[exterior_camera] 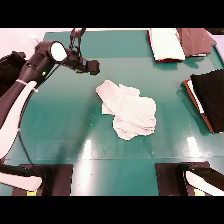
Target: Fold the shirts.
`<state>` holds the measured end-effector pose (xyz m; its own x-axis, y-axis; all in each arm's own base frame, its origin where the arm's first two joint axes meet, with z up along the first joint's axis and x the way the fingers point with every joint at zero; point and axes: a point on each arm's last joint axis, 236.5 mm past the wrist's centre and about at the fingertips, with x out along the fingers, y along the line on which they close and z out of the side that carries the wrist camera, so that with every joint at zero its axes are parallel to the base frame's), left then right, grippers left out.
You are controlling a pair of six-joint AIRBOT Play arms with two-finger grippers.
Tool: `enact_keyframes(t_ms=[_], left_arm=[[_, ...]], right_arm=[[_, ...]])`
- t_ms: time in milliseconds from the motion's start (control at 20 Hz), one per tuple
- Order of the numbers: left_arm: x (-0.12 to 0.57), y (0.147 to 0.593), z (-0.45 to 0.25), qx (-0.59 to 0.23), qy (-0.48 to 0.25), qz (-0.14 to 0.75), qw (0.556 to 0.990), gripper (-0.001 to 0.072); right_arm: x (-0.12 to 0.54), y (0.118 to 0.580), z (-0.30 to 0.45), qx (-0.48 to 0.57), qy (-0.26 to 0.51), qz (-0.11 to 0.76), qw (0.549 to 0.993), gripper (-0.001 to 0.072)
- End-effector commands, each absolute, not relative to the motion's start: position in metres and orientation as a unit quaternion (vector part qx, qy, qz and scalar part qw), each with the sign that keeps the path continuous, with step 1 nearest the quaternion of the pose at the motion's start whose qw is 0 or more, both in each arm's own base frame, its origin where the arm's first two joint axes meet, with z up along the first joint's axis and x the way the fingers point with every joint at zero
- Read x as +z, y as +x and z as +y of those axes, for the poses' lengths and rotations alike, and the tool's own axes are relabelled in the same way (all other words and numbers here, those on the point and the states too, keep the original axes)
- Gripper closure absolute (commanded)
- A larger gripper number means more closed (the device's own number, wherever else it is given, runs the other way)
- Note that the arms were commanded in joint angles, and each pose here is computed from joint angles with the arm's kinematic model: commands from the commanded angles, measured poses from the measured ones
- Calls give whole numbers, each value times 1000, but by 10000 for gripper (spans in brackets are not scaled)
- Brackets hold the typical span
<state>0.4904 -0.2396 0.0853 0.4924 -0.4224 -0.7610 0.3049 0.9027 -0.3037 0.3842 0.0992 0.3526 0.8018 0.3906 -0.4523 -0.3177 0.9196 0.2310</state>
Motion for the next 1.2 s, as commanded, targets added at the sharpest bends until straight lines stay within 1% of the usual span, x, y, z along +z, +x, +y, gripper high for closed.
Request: enact_keyframes(t_ms=[0,100,200,350,450,500,550,600,700,750,850,1000,1050,1100,1150], left_arm=[[9,502,-224,-203,-107,530,816,162],[-28,497,-228,-202,-106,562,795,161],[-50,493,-240,-208,-112,577,782,161],[-61,491,-259,-223,-111,575,779,162],[-56,493,-267,-229,-115,566,783,163],[-52,494,-270,-233,-119,564,783,188],[-46,495,-270,-236,-120,563,783,424],[-36,499,-267,-238,-118,558,786,686],[-10,508,-260,-243,-116,546,794,686],[6,513,-254,-244,-111,537,800,686],[39,524,-238,-240,-101,510,820,686],[75,530,-223,-240,-93,477,841,686],[81,530,-219,-238,-89,473,844,686],[82,528,-219,-238,-89,474,843,686],[80,527,-219,-239,-88,477,841,686]], right_arm=[[350,383,99,188,71,259,945,697],[350,383,99,188,71,260,945,697],[350,383,99,188,71,260,945,697],[349,383,100,188,71,261,944,697],[345,381,100,189,69,271,941,697],[341,378,100,191,67,279,939,697],[336,374,100,192,65,293,935,697],[329,371,101,193,63,308,930,697],[299,365,100,191,65,348,915,697],[274,360,96,184,72,379,904,697],[212,351,80,157,95,442,878,696],[108,332,44,93,155,524,833,687],[73,325,37,75,179,545,816,519],[42,320,35,63,206,560,800,283],[14,316,38,58,238,575,781,232]])
